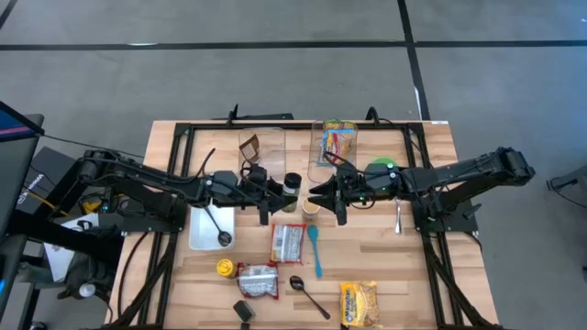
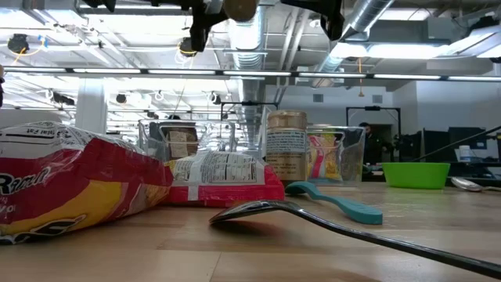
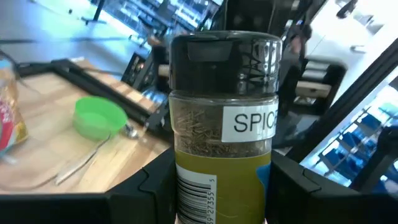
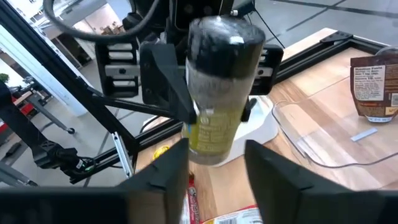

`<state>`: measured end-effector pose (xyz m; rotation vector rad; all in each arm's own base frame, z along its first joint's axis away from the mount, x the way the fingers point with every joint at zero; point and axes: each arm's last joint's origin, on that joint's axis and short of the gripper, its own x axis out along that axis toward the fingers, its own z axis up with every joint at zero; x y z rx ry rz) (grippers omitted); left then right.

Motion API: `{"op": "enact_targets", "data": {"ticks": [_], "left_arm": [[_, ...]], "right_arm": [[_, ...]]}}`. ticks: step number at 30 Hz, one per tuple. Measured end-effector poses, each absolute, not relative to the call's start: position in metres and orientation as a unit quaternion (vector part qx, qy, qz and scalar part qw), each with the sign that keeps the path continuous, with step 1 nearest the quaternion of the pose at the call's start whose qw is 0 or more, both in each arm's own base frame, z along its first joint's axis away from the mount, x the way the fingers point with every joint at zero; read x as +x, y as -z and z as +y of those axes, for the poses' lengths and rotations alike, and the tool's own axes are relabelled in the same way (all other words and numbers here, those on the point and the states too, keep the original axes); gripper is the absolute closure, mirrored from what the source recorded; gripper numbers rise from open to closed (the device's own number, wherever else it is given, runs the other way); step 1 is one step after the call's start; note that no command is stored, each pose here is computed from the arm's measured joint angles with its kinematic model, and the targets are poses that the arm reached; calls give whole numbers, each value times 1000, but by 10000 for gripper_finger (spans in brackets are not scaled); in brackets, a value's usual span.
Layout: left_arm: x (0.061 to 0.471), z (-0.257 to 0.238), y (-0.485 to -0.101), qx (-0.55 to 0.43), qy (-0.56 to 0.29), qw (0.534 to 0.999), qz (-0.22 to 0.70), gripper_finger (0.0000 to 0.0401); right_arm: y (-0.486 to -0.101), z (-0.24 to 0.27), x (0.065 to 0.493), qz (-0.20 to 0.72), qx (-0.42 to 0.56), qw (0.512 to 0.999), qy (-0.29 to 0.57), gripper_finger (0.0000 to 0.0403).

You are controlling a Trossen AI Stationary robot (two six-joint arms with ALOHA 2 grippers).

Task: Pick & Place Food Item
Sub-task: Put the light green seasoning bottle into the left transparent bin

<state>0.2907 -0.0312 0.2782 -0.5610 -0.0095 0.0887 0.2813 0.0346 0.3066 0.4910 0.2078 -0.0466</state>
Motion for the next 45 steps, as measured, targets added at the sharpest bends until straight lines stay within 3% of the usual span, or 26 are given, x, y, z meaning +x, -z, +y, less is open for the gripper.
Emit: {"op": "enact_targets", "data": {"ticks": [4,9,20,27,45], "left_arm": [[291,-28,-282,-280,-62,958,-29,232],[290,-27,-285,-282,-84,954,-54,232],[290,-27,-286,-283,-80,954,-54,232],[290,-27,-285,-283,-76,955,-51,232],[290,-27,-285,-284,-76,955,-51,232]], "right_arm": [[-306,35,285,97,241,965,22,195],[-298,36,294,96,241,965,23,172],[-284,30,312,87,296,951,33,170],[-288,29,313,74,292,954,-12,170],[-288,18,314,70,295,953,4,157]]}}
